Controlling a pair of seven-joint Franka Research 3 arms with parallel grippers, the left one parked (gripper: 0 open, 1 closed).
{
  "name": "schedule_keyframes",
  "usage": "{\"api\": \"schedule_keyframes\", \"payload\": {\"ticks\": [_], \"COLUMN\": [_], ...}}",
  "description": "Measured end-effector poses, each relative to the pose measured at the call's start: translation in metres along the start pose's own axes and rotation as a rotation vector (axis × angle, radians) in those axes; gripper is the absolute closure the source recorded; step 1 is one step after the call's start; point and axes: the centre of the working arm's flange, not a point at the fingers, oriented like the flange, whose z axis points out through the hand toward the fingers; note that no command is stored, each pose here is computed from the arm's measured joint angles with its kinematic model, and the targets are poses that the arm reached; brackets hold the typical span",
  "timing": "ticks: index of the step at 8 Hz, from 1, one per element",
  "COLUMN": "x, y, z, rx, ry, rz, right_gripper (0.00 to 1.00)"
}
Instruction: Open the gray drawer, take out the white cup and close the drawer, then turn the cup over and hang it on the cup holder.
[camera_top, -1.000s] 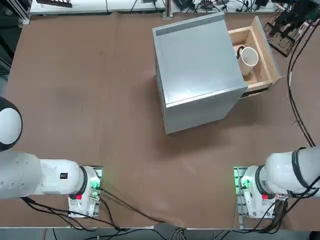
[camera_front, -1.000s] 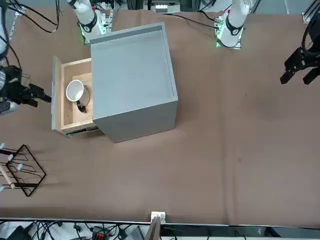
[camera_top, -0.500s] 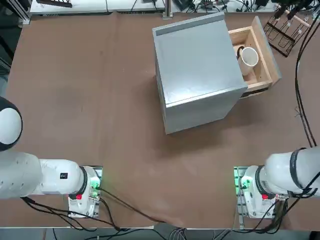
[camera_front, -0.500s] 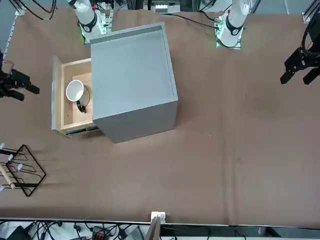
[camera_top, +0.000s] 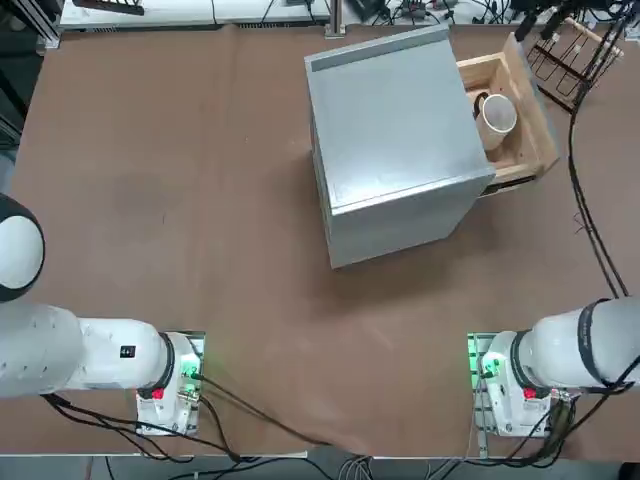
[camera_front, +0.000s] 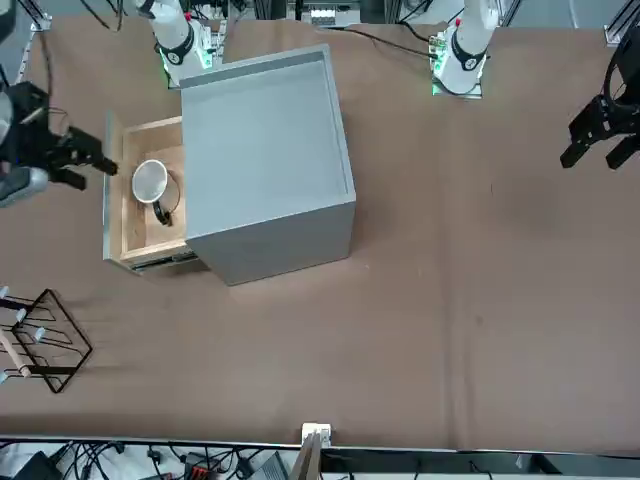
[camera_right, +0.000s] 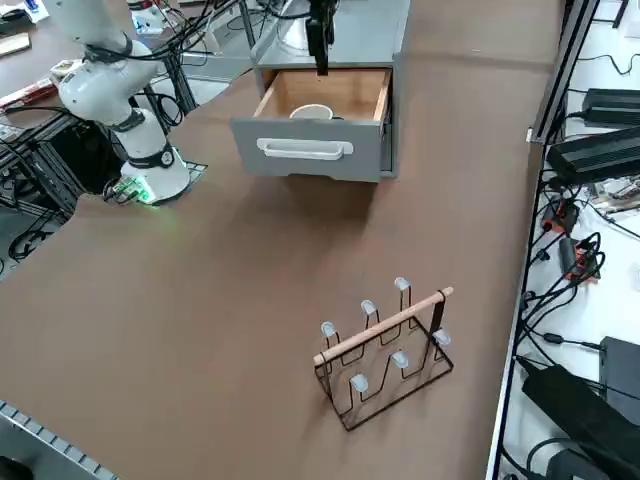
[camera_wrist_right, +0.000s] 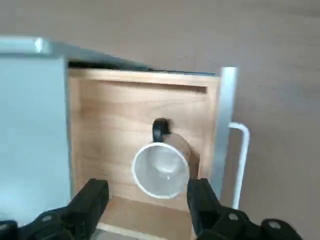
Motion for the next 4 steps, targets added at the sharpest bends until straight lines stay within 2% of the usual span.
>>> {"api": "schedule_keyframes", "payload": {"ticks": [3,4], "x": [-0.008,-0.009], "y": [-0.026,-0.034], "z": [0.023,0.034], "rx": [-0.059,-0.075], "ry": [-0.05,-0.039], "rz": [-0.212,-0.265], "right_gripper": [0.06,0.06]}}
